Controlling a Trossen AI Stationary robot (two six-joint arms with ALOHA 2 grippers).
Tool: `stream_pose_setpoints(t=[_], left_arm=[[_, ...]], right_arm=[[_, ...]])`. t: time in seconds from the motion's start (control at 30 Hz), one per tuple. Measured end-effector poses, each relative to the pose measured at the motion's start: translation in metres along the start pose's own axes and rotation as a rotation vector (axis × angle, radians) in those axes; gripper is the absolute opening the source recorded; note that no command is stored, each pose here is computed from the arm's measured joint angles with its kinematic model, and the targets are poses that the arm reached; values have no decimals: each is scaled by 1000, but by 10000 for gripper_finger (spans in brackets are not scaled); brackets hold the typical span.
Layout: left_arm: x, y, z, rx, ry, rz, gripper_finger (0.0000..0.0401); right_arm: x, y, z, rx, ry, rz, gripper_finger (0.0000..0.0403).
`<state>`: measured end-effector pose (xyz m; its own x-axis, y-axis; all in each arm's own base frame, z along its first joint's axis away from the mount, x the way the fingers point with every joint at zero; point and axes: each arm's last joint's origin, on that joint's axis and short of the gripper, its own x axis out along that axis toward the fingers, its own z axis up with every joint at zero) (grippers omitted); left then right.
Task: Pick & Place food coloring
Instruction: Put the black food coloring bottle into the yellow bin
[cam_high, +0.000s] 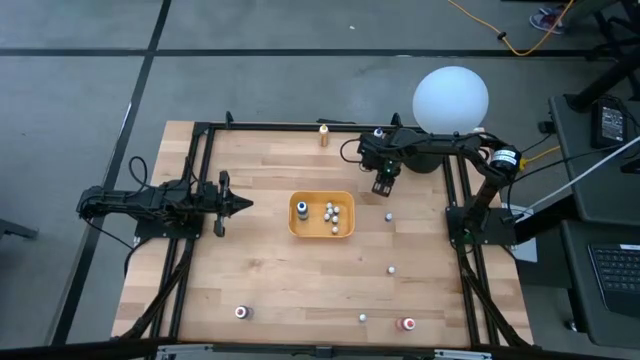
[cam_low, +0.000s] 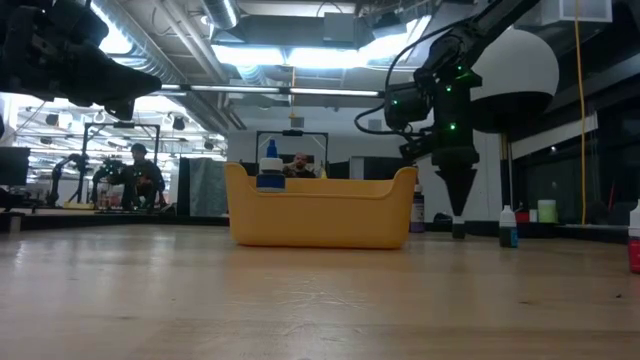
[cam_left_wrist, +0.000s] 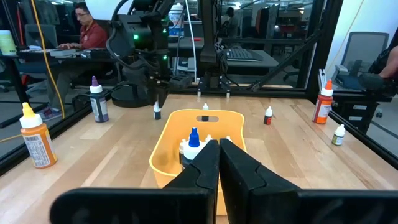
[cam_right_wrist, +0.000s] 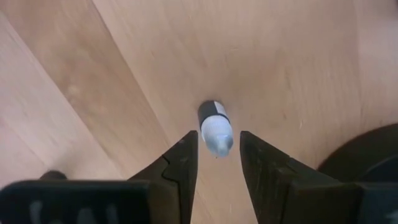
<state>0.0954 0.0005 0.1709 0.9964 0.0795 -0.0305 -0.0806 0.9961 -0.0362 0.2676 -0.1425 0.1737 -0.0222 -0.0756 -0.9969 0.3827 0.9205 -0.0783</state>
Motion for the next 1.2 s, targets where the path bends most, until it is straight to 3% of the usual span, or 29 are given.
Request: stream_pose_setpoints(t=[1.07,1.2], left_arm=[[0,0,0,0,0,0,10],[0,0,0,0,0,0,8]], right_arm=[[12,0,3,-20,33,-5,121],[12,0,3,-20,32,-5,107]])
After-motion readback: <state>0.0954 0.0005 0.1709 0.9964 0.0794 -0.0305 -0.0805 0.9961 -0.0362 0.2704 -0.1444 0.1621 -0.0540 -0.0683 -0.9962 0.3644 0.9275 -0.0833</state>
